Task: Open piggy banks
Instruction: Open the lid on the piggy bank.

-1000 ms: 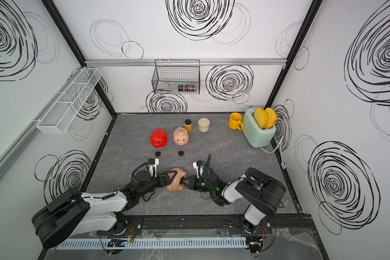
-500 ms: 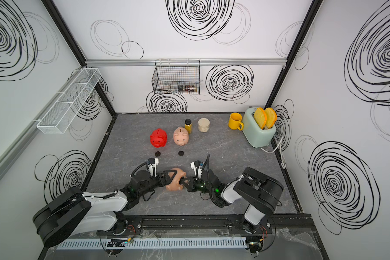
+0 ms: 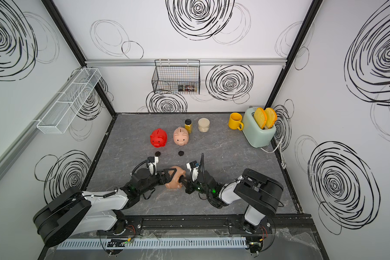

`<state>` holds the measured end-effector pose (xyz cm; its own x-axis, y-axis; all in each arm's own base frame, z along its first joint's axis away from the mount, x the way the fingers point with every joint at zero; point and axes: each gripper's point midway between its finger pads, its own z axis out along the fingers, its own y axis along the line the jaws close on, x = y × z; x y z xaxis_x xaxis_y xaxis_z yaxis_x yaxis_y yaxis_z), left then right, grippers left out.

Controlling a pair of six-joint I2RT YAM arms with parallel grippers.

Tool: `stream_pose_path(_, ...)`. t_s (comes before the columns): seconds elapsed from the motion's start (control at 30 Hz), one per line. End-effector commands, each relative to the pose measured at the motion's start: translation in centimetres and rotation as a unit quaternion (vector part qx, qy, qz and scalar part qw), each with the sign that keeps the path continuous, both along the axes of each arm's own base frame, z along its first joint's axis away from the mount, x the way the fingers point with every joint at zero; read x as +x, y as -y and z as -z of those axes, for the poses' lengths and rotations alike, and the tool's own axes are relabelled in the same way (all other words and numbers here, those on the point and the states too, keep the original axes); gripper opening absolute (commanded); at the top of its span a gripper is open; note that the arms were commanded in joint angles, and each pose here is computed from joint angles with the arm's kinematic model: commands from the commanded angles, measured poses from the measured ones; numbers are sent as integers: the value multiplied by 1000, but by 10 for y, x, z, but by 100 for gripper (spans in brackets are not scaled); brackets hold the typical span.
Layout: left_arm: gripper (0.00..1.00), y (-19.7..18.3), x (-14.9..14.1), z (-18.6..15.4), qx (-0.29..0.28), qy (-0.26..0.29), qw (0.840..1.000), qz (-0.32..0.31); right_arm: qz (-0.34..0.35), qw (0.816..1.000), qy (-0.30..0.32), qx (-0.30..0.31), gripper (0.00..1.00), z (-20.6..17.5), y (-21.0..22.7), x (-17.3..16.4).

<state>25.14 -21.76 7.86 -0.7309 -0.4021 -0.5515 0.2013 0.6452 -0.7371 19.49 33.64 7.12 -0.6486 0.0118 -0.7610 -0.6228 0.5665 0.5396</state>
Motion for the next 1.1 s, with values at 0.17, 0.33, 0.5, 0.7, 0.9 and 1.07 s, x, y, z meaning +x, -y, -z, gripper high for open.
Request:
stream_pose_path(0.17, 92, 3, -40, 51, 49, -102, 991, 75, -7, 995, 72, -63, 0, 5, 2, 6)
stream_pose_path(0.33, 92, 0, -38, 54, 57, -103, 990, 77, -28, 992, 106, -68, 0, 3, -2, 2)
stream_pose_path(0.5, 92, -5, -40, 62, 70, -120, 987, 78, -49, 983, 154, -89, 0, 3, -7, -1)
stream_pose_path(0.7, 92, -5, -40, 65, 71, -123, 986, 82, -48, 975, 188, -110, 0, 0, -7, 4)
stream_pose_path(0.9, 92, -7, -43, 72, 78, -133, 985, 82, -44, 969, 206, -131, 0, 1, 0, 6)
stream_pose_path(1.07, 91, -9, -45, 79, 79, -143, 983, 80, -40, 967, 210, -141, 0, 2, 6, 5)
